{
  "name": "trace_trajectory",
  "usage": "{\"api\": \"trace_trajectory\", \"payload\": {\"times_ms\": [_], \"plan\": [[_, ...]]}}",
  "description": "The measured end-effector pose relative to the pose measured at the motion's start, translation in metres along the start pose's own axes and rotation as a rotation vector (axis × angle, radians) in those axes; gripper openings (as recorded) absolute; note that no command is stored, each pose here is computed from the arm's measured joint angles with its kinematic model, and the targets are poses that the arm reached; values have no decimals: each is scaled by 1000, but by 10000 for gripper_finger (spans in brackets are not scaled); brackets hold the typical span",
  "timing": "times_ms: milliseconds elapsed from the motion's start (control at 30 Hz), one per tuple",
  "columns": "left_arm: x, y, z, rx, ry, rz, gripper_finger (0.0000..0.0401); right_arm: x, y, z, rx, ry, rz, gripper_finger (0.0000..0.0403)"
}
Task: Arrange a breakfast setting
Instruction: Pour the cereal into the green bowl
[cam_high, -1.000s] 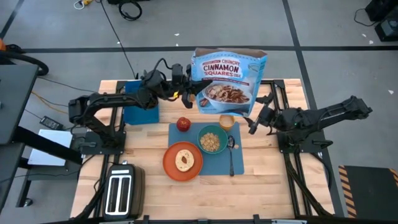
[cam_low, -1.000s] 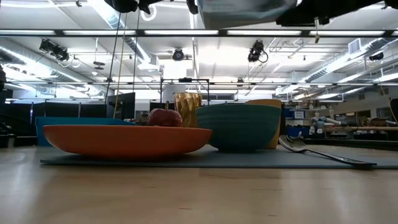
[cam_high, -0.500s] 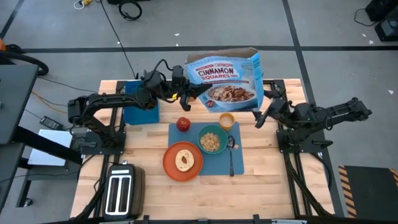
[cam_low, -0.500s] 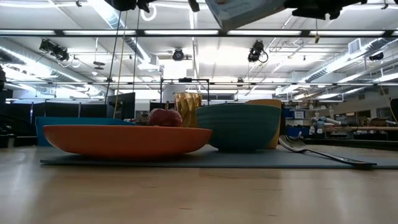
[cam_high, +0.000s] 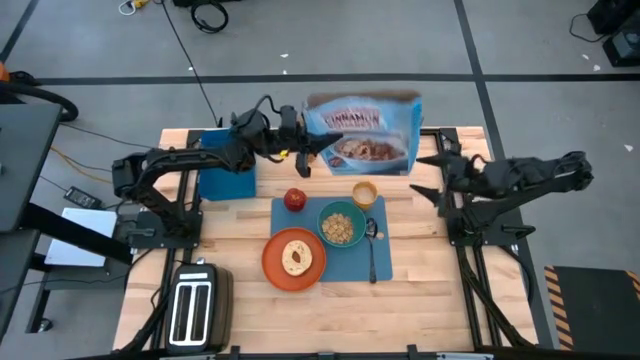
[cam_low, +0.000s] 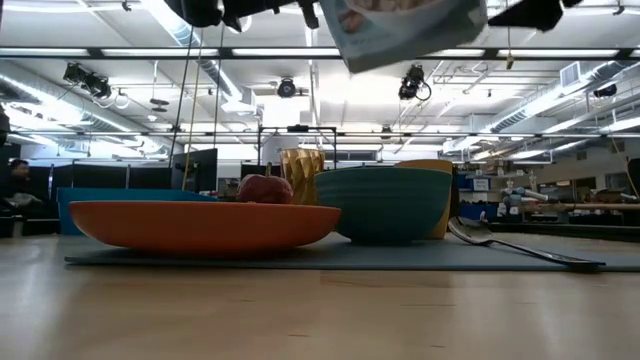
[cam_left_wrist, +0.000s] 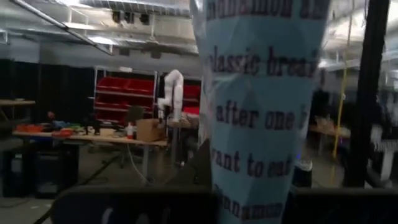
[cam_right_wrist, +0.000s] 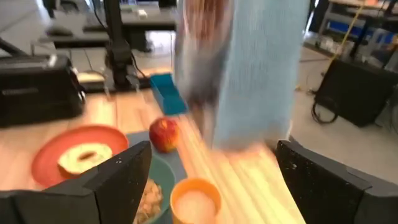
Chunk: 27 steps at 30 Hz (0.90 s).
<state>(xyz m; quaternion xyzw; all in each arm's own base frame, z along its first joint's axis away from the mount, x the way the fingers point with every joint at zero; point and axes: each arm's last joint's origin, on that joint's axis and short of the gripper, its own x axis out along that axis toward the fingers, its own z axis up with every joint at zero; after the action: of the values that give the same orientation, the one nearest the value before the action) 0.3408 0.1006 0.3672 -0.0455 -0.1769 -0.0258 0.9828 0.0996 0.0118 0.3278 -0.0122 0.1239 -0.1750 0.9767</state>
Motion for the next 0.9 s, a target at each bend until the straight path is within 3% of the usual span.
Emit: {"api": "trace_trajectory", "payload": {"times_ms": [267,433,600,733,900], "plan": [[12,-18,-33,142,73,-86,14,-21,-10,44,-47,-193,42,354],[18,-23,-54,221,117,-69,14,-14,2,59,-58,-321,173,354],[21,-26,-62,232,111,-76,14,3,13,67,-73,-357,134,341],[22,-26,-64,230,117,-74,14,15,22,74,-74,-401,119,297],[22,-26,-64,231,116,-75,14,21,27,79,-69,-437,112,201]]}}
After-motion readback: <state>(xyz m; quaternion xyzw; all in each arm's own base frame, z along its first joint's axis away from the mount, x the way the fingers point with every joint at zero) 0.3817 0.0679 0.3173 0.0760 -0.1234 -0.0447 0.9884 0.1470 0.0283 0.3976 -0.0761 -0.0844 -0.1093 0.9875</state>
